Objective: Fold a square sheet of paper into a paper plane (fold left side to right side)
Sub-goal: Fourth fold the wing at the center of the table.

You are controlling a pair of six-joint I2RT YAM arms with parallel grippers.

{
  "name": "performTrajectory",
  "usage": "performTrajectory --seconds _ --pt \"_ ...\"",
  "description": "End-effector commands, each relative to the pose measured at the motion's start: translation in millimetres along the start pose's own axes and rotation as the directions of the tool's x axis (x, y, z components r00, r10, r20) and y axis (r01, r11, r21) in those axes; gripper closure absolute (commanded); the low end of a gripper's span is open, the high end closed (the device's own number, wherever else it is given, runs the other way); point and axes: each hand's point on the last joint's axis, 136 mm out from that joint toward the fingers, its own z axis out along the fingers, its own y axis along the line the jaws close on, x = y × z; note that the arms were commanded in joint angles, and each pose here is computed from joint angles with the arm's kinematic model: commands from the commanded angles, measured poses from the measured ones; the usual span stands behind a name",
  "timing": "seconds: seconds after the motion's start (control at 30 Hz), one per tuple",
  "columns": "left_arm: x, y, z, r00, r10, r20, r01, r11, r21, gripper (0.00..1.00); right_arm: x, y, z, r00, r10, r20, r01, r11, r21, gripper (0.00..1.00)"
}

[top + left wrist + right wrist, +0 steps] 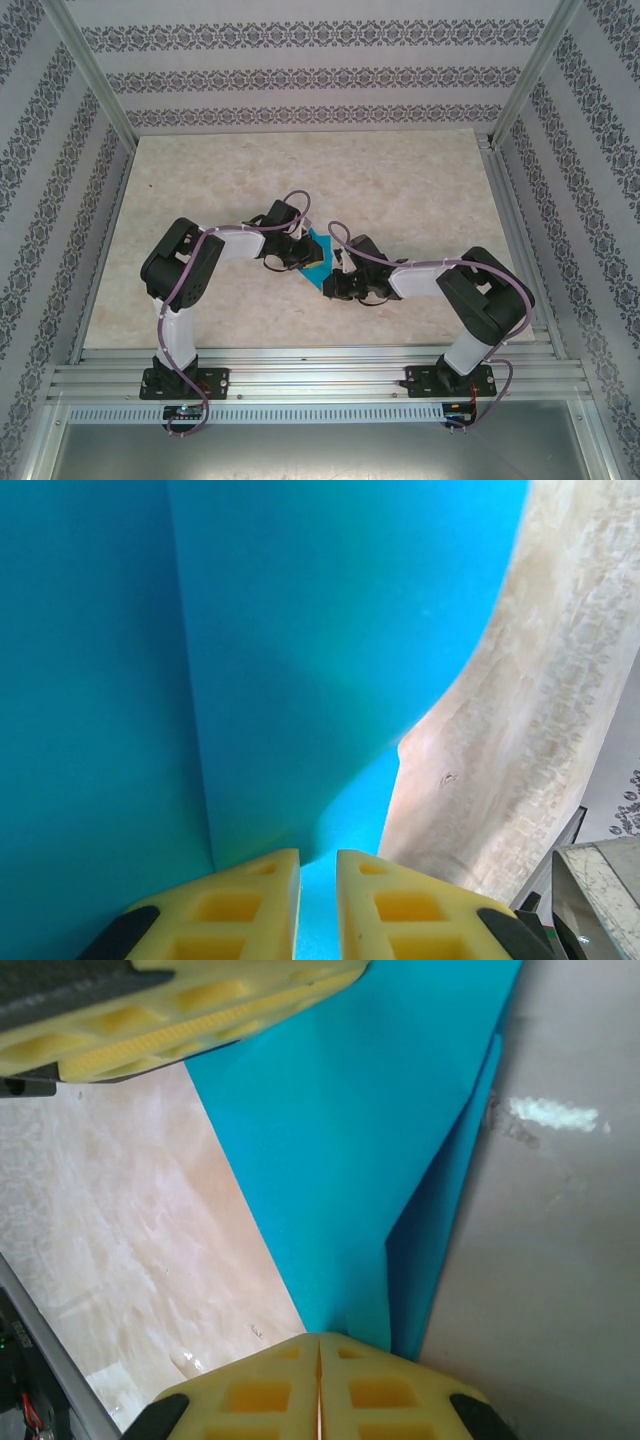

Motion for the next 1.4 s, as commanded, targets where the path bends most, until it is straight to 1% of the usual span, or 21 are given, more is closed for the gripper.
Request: performTrajectory --seconds 0.0,0.23,0.47,0.53,0.7,0.8,0.9,1.0,1.1,1.2,1.37 --pt "12 55 13 0.998 -0.055 -0.014 0.052 0.981 -0.185 0.80 60 -36 -2 0.977 0.115 -0.179 -0.096 0.989 0.109 0.95" --pt "12 53 11 0.999 -0.052 -0.012 0.049 0.982 -0.182 0.81 69 -42 -14 0.974 0.123 -0.188 -0.099 0.987 0.128 0.95" --pt "6 36 1 1.000 -0.023 0.003 0.023 0.987 -0.161 0.80 75 -61 -4 0.961 0.159 -0.226 -0.117 0.975 0.188 0.96" --pt "5 29 0 1.000 -0.014 -0.001 0.014 0.990 -0.140 0.78 77 -65 -3 0.958 0.172 -0.231 -0.125 0.971 0.204 0.96" --pt "-10 -9 -18 0.999 0.028 0.023 -0.027 0.999 -0.039 0.72 79 -72 -4 0.949 0.226 -0.221 -0.173 0.957 0.235 0.96" --pt "-24 -35 -43 0.995 0.076 0.068 -0.076 0.997 -0.003 0.68 77 -75 -5 0.946 0.247 -0.211 -0.194 0.950 0.244 0.96" --pt "-28 -55 -68 0.987 0.122 0.107 -0.125 0.992 0.016 0.64 75 -78 -5 0.943 0.264 -0.203 -0.209 0.944 0.256 0.97" --pt "-23 -63 -86 0.979 0.150 0.137 -0.155 0.988 0.025 0.64 73 -79 -6 0.941 0.278 -0.195 -0.224 0.939 0.259 0.98" --pt "-7 -57 -89 0.981 0.143 0.134 -0.150 0.988 0.042 0.66 71 -80 -7 0.940 0.283 -0.189 -0.230 0.937 0.262 0.98" --pt "14 -45 -82 0.985 0.139 0.102 -0.145 0.988 0.053 0.70 70 -79 -6 0.939 0.287 -0.189 -0.234 0.937 0.260 0.98" --pt "37 -44 -60 0.991 0.127 0.052 -0.133 0.984 0.118 0.75 69 -79 -6 0.940 0.284 -0.189 -0.230 0.937 0.263 0.98"
